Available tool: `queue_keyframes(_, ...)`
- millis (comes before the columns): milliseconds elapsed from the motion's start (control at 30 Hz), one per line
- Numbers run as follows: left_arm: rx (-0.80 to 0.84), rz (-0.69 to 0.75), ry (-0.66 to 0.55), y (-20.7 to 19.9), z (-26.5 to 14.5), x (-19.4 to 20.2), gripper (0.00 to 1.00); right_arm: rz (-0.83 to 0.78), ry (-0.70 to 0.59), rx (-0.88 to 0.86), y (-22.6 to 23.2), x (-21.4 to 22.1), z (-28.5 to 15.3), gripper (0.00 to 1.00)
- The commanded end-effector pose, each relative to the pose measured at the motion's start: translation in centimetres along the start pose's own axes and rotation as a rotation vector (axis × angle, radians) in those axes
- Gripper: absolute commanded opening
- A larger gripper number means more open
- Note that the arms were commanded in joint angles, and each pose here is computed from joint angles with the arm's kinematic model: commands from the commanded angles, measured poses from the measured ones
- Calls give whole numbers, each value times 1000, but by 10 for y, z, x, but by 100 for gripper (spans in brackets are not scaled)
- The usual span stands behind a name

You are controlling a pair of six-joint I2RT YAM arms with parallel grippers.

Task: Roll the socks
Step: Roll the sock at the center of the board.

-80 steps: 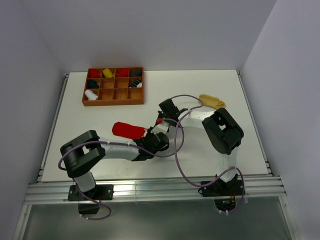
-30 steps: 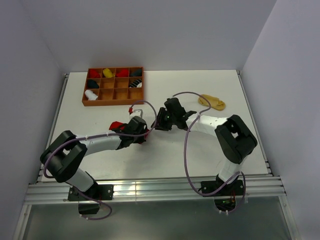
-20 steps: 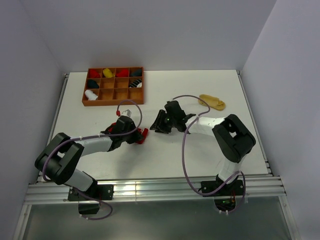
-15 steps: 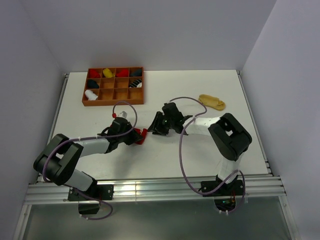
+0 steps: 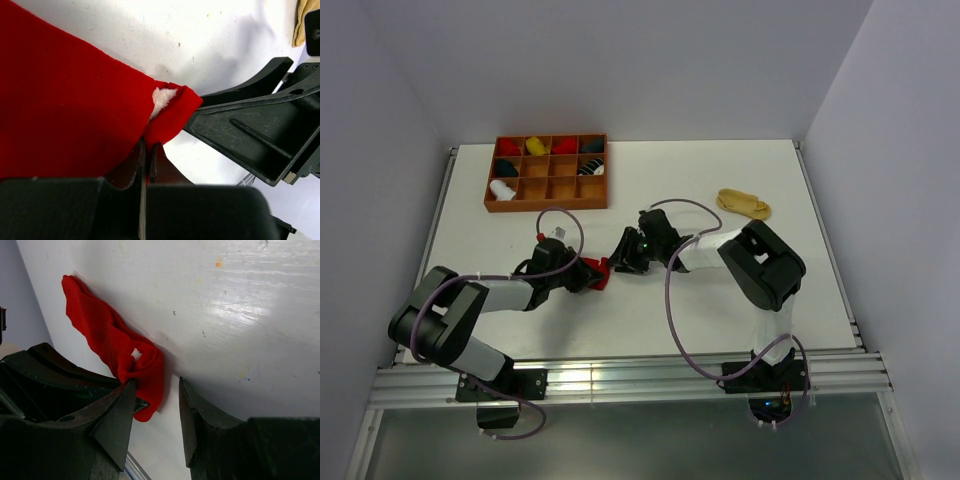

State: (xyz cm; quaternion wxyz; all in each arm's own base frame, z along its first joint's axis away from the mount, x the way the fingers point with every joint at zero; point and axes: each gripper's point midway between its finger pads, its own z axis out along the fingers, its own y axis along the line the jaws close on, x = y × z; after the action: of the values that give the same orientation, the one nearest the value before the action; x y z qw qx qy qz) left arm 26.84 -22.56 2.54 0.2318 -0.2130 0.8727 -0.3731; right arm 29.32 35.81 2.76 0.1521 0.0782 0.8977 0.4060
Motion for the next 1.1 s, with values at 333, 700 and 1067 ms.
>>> queue_keyframes(333, -116, -37, 102, 41, -1, 27, 0, -68, 24, -166, 28, 6, 10, 47)
queue_keyframes(700, -105, -43, 102, 40, -2, 27, 0, -91, 2, -177, 27, 4, 10, 48)
queue_keyframes(1067, -83, -37, 115, 38, -1, 30, 0, -102, 45, -99, 11, 8, 23, 26)
